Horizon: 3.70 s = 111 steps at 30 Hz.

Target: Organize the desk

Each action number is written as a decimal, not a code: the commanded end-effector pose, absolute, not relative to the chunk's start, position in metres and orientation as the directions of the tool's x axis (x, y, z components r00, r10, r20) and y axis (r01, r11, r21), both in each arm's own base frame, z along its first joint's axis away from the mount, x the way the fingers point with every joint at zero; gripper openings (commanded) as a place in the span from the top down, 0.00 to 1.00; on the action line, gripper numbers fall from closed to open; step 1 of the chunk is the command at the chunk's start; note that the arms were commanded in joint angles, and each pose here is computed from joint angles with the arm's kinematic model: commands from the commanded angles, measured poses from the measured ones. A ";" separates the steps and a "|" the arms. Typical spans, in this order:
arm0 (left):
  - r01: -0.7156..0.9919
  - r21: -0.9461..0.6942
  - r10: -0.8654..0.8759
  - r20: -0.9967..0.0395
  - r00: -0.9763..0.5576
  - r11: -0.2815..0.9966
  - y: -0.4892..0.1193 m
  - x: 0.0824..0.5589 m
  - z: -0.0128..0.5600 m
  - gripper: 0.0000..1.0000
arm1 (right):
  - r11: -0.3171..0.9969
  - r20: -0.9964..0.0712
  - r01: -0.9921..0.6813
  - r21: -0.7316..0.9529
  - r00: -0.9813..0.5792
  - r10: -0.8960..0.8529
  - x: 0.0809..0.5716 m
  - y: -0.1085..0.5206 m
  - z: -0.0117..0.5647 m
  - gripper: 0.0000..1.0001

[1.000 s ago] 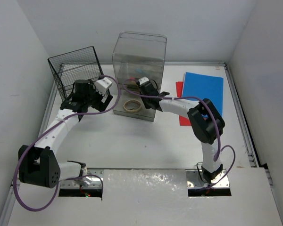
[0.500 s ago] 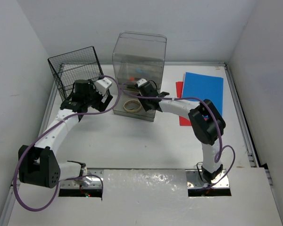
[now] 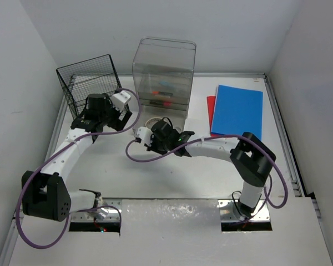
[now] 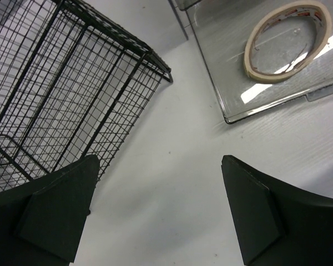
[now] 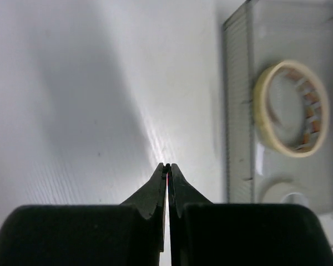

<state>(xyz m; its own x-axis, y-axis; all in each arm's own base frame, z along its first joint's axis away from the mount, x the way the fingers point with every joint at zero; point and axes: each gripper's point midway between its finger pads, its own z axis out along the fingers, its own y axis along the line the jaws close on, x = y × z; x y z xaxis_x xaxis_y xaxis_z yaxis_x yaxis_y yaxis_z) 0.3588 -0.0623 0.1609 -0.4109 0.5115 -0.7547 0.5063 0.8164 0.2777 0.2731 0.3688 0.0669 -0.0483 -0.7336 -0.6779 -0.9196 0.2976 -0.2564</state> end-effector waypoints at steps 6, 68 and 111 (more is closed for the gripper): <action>0.385 0.303 0.452 -0.800 -0.394 0.872 -0.046 0.374 0.182 0.09 | 0.252 -0.631 -0.920 -0.302 -0.005 -0.775 0.285 0.362 0.028 1.00; 0.396 0.328 0.488 -0.761 -0.428 0.858 -0.035 0.381 0.163 0.09 | 0.638 -0.699 -0.466 -0.612 -0.058 -0.713 0.564 0.323 0.044 1.00; 0.517 0.223 0.468 -0.782 -0.411 0.827 -0.060 0.371 0.160 0.09 | 0.961 -0.706 0.260 0.092 -0.663 0.247 0.397 -0.064 0.078 0.21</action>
<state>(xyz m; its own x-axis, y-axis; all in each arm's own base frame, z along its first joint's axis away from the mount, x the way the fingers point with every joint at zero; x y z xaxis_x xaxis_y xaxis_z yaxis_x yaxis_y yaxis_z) 0.3634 -0.0577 0.1447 -0.4515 0.4816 -0.7511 0.5127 0.8290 0.2234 0.3879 -0.0783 0.0459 -0.6736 0.4195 -0.6085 0.3746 0.9035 0.2082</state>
